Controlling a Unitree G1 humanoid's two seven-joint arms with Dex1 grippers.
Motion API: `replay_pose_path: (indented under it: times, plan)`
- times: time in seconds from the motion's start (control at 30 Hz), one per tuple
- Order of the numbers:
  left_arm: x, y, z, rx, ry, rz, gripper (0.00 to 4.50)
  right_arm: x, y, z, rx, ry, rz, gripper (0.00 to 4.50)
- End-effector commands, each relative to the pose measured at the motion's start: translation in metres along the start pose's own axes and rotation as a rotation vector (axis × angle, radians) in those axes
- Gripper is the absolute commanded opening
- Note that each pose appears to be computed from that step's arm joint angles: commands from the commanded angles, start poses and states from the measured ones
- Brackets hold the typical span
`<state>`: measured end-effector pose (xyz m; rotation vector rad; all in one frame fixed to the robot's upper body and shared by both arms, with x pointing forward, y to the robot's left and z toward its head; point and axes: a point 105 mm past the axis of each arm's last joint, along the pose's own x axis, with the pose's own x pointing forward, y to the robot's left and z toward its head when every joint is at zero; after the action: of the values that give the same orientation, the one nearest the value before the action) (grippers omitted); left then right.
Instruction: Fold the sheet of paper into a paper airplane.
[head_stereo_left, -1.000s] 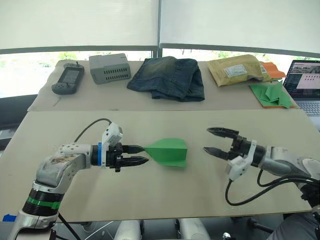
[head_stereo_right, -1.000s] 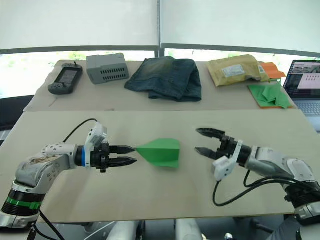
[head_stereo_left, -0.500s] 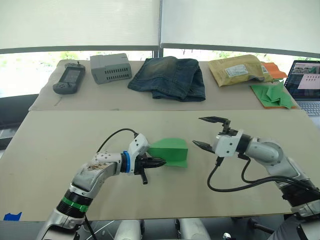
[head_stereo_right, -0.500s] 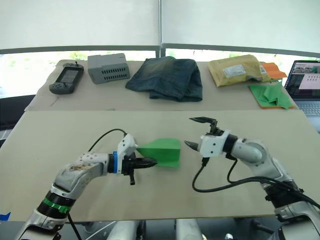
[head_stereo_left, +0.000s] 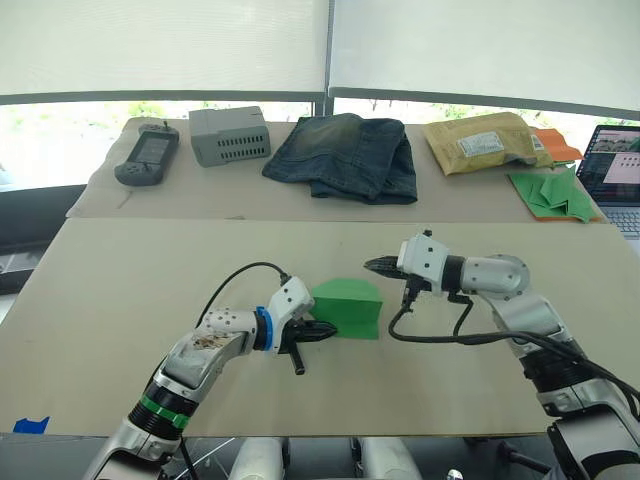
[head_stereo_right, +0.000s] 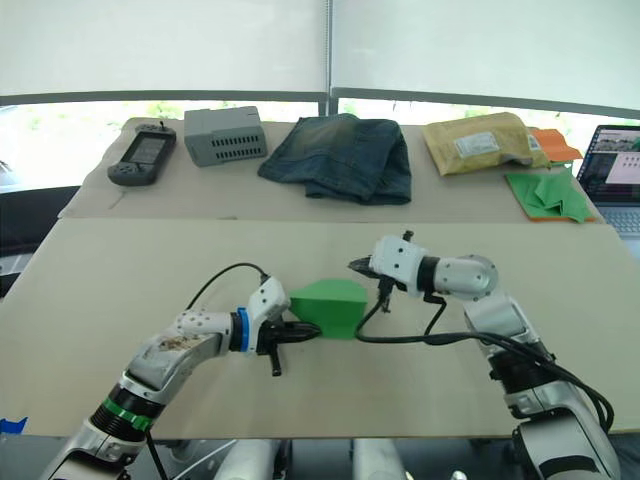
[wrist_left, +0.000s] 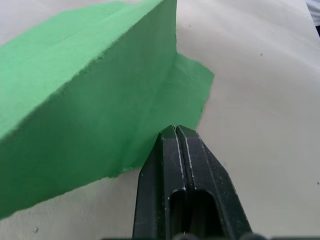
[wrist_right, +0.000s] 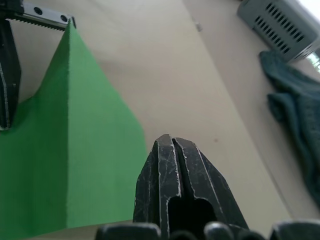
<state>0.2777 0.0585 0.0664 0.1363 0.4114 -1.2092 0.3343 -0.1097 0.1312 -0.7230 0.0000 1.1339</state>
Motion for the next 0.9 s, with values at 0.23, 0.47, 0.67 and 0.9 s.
replay_pose_path:
  times: [0.23, 0.47, 0.67, 0.9]
  plan:
    - [0.001, 0.001, -0.008, -0.027, 0.023, 0.017, 0.0, -0.004, 0.037, 0.006, 0.224, -0.009, 0.188, 0.01]
    - [0.0, -0.003, -0.004, -0.038, 0.015, -0.003, 0.0, -0.007, 0.053, 0.001, 0.281, 0.019, 0.23, 0.01]
    - [-0.023, -0.019, 0.001, 0.009, 0.08, -0.074, 0.0, -0.002, 0.061, -0.005, 0.297, 0.029, 0.242, 0.01]
    - [-0.064, -0.025, 0.021, -0.024, 0.091, -0.113, 0.0, 0.003, 0.073, -0.007, 0.305, 0.027, 0.272, 0.01]
